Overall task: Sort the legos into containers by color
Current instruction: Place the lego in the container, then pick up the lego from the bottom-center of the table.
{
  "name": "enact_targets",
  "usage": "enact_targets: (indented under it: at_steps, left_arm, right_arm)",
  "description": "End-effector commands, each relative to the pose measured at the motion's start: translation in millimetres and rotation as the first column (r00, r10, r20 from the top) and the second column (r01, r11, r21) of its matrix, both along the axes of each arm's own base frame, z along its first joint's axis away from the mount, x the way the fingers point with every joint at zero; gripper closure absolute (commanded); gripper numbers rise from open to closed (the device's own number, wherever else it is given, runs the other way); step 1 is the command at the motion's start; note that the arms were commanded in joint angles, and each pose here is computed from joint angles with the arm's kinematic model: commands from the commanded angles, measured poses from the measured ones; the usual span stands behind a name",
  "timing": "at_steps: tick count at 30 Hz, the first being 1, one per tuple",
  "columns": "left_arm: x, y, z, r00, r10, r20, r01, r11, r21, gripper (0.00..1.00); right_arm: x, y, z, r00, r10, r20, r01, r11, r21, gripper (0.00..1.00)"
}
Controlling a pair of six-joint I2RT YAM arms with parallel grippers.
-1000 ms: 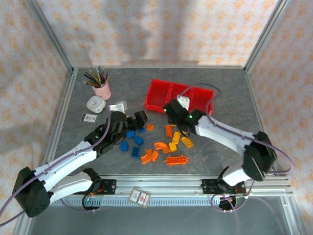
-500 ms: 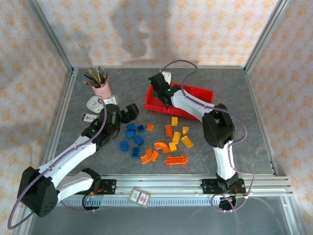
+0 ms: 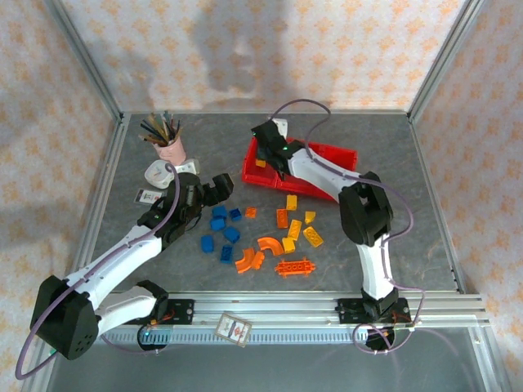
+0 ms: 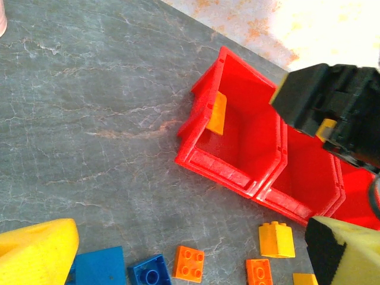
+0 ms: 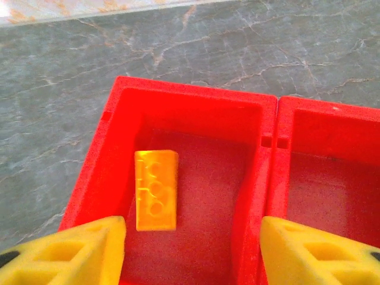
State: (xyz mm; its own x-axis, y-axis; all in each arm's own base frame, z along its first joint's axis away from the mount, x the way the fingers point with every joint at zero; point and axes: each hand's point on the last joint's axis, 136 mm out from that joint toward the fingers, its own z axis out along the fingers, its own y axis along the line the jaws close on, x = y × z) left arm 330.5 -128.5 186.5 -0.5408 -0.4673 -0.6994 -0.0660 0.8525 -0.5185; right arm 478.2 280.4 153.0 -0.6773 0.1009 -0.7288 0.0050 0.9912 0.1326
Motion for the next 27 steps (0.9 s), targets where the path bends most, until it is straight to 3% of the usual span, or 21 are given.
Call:
enact_targets:
  at_steps: [1, 11, 22, 27]
  left_arm:
    - [0, -2, 23, 0.999, -0.026, 0.046, 0.027, 0.999, -0.019, 0.01]
    - [-28, -25, 8, 0.99, -0.143, -0.006, 0.141, 0.981, -0.136, 0.01]
    - [-64, -75, -4, 0.964, -0.258, -0.062, 0.242, 0.951, -0.192, 0.01]
    - [-71, -80, -11, 0.966, -0.248, -0.074, 0.227, 0.951, -0.211, 0.01]
  right_arm:
    - [-16, -5, 55, 0.997, 0.021, 0.076, -0.028, 0.996, 0.087, 0.36]
    - [-105, -55, 23, 0.997, 0.002, -0.075, 0.009, 0.99, 0.144, 0.26]
    - [-210, -125, -49, 0.95, -0.094, -0.297, 0.133, 0.984, 0.116, 0.19]
    - [-238, -127, -76, 0.934, -0.029, -0.355, 0.088, 0.984, 0.153, 0.18]
